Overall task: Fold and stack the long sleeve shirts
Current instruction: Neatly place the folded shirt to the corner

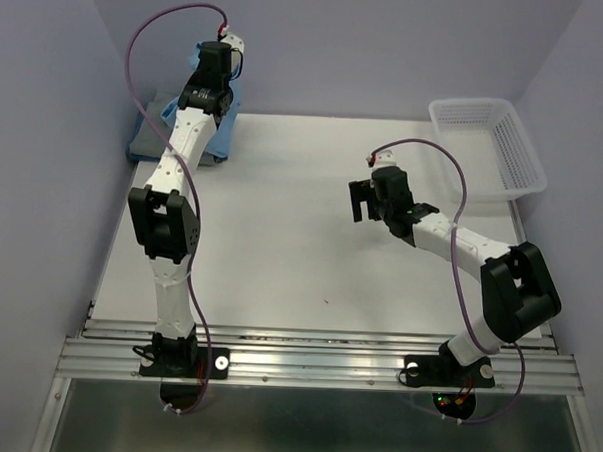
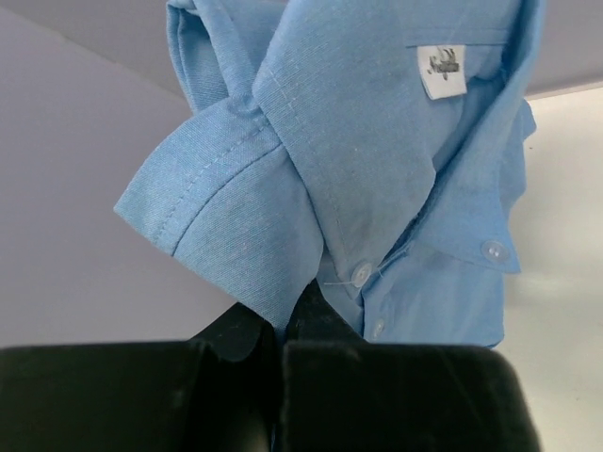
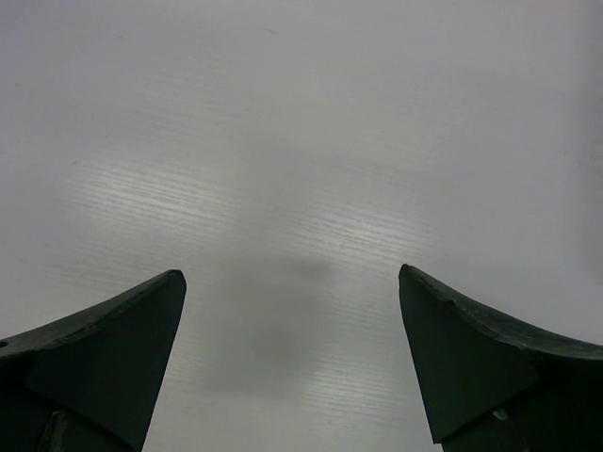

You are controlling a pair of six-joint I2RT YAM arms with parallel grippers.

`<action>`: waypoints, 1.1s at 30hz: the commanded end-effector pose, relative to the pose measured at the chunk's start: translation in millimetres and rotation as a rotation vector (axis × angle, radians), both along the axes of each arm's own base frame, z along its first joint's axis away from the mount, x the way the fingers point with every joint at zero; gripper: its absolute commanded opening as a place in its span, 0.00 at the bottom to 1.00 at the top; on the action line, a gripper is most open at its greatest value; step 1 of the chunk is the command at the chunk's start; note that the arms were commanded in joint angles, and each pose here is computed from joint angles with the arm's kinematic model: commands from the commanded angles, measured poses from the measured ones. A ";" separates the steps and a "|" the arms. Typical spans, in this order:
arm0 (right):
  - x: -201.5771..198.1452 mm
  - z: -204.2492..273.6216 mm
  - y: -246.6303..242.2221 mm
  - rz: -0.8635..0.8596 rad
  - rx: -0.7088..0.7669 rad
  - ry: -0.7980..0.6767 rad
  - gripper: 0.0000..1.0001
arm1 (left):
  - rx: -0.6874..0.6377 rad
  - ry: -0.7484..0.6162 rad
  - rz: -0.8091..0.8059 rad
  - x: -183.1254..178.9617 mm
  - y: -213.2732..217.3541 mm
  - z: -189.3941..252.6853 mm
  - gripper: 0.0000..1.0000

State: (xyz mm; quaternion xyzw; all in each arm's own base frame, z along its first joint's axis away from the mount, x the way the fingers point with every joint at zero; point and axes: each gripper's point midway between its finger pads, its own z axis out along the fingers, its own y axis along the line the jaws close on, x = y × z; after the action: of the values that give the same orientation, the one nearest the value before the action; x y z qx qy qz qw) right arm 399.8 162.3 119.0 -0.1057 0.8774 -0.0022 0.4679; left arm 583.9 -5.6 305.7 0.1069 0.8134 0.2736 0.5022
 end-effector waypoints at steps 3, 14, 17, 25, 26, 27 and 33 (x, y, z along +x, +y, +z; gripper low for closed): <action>5.9 6.4 -4.7 -0.018 -0.022 -0.018 1.00 | -0.010 -0.158 -0.022 -12.9 7.0 72.9 0.00; 4.9 0.8 -6.7 -0.033 -0.037 0.014 1.00 | 0.017 -0.095 0.053 9.8 55.8 31.1 0.00; 5.8 1.9 -7.2 -0.049 -0.034 0.023 1.00 | 0.036 -0.077 0.061 17.3 67.7 18.2 0.00; -1.2 3.9 -12.6 -0.090 -0.035 0.065 1.00 | 0.050 -0.083 0.032 55.0 105.1 -13.4 0.00; -1.0 4.3 -12.6 -0.093 -0.035 0.068 1.00 | 0.059 -0.096 0.032 60.4 107.6 -15.9 0.00; -0.8 6.5 -12.0 -0.095 -0.032 0.073 1.00 | 0.070 -0.104 0.035 62.5 111.2 -15.5 0.00; -2.4 9.7 -6.4 -0.092 -0.001 0.096 1.00 | 0.068 -0.177 0.103 74.0 150.0 -15.3 0.13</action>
State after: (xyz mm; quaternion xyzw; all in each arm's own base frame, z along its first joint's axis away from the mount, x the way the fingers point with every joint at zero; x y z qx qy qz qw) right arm 391.2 152.7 112.2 -0.0837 0.9055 -0.0296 0.4150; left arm 642.8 121.1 198.8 0.1025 0.8323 0.3072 0.4499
